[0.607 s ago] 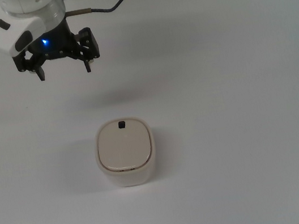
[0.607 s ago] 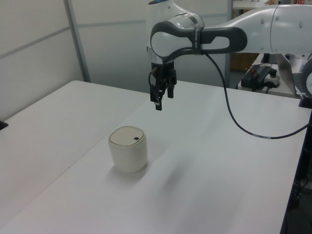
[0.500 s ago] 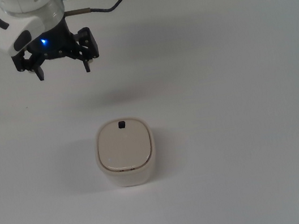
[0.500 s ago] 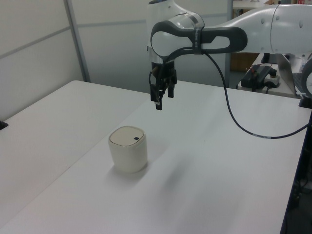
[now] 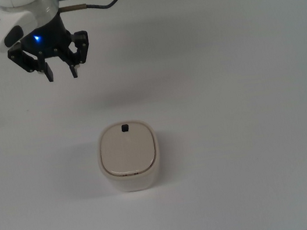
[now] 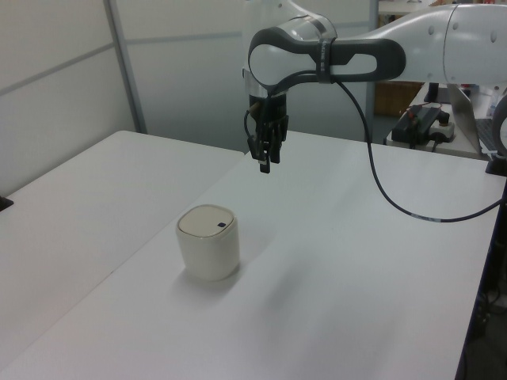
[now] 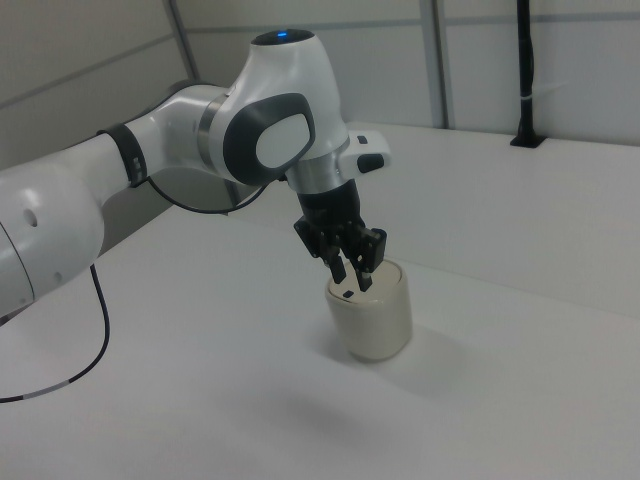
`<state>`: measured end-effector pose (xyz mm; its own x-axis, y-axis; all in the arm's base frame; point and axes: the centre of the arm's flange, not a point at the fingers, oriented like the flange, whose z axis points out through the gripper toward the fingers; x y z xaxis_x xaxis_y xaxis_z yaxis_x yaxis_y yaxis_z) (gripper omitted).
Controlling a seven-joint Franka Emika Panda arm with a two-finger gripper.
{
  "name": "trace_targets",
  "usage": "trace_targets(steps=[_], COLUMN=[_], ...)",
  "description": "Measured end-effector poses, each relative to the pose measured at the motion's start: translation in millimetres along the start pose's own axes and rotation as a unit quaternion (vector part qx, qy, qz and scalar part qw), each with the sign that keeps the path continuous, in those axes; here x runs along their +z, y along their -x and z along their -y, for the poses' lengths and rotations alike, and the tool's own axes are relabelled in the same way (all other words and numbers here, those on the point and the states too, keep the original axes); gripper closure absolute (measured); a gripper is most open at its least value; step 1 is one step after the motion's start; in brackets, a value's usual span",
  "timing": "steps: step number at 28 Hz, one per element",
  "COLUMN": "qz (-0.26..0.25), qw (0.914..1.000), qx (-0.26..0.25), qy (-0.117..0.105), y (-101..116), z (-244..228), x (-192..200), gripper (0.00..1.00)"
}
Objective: Open the trash can
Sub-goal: 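Move the gripper over the cream trash can lid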
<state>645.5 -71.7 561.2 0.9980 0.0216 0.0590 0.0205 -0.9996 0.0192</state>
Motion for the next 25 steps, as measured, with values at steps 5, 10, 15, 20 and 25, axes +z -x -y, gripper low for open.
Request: trace_targets(steps=[5,10,15,20,25], qz=[-0.008,-0.010,-0.016,-0.054,-0.072], qw=[1.0000,0.9999,0.9995,0.9980,0.9968], qx=[0.000,-0.004,-0.005,-0.002,-0.005], qy=[-0.003,-0.010,-0.027,-0.033,-0.033], y=[-1.6,-2.7,-5.9,-17.6,-28.6], z=[1.1,7.8,16.1,17.5,22.6], x=[-2.9,-3.6,-1.9,-0.6,10.7], gripper=[0.73,0.92,0.99,0.99,0.99])
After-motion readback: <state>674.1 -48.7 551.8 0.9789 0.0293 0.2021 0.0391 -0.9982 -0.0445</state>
